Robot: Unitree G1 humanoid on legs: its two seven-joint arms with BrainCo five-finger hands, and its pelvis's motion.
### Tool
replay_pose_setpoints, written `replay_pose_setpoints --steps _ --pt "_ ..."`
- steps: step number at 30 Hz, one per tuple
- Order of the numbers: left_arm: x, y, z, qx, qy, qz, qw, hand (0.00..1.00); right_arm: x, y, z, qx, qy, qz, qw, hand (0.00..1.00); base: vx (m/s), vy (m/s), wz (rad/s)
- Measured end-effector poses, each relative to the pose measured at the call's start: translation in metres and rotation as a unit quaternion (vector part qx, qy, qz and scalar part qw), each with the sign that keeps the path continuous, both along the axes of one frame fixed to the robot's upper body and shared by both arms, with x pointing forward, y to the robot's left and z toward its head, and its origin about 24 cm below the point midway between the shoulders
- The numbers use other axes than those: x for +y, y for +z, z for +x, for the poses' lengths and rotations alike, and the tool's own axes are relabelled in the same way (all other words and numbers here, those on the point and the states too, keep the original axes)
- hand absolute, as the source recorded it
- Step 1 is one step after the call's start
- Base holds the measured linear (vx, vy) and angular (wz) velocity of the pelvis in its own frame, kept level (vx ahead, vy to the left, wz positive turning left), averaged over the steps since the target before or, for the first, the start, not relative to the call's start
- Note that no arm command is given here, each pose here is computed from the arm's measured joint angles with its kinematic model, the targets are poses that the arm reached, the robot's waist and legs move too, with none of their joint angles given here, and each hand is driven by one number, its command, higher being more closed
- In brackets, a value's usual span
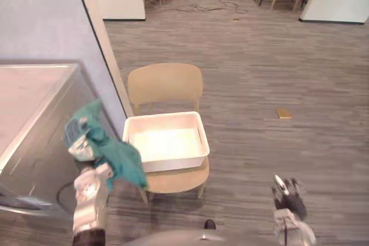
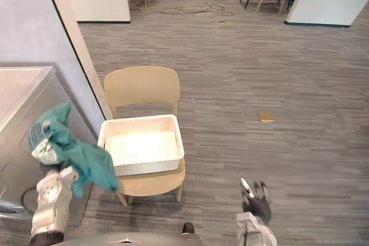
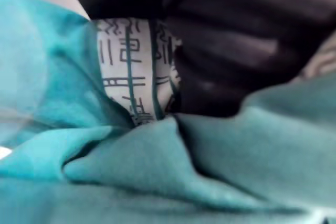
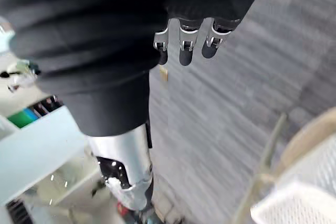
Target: Pick up the laundry basket with both hands and put the clothes into the washing machine.
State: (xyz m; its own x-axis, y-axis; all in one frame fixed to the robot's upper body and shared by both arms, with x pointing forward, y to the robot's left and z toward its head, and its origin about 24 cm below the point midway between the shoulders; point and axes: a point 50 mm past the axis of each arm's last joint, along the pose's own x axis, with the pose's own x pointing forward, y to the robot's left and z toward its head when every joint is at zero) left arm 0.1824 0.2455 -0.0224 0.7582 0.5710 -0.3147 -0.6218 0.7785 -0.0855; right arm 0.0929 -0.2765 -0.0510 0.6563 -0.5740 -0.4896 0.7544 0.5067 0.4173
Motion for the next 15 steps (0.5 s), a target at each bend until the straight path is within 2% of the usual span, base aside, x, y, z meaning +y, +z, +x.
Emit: replay_pose_setpoints --steps 4,7,10,12,15 --pt "0.001 -0.03 -0.03 0.065 0.005 -0.022 0.998 1.0 -0.018 -0.033 -0.043 0.101 -0.1 0.02 0.99 0.0 -0.02 -0.004 0.18" --pt "-0.006 -0.061 -0.057 0.135 0.006 -0.063 0.989 1.0 -0.006 -0.067 -0.078 0.197 -0.137 0.077 0.968 0.0 -0.02 0.0 0.3" --pt "-0.027 -0.101 -0.093 0.209 0.035 -0.164 0.963 1.0 0.022 -0.1 -0.114 0.295 -0.164 0.165 0.927 0.0 -0.04 -0.002 0.03" --pt "-0.04 -0.118 -0.113 0.25 0.051 -0.212 0.943 1.0 0.035 -0.109 -0.127 0.318 -0.189 0.209 0.905 0.0 -0.01 -0.001 0.02" --pt "-0.051 -0.134 -0.139 0.306 0.066 -0.249 0.917 1.0 0.042 -0.113 -0.135 0.331 -0.219 0.233 0.888 0.0 0.0 0.0 0.0"
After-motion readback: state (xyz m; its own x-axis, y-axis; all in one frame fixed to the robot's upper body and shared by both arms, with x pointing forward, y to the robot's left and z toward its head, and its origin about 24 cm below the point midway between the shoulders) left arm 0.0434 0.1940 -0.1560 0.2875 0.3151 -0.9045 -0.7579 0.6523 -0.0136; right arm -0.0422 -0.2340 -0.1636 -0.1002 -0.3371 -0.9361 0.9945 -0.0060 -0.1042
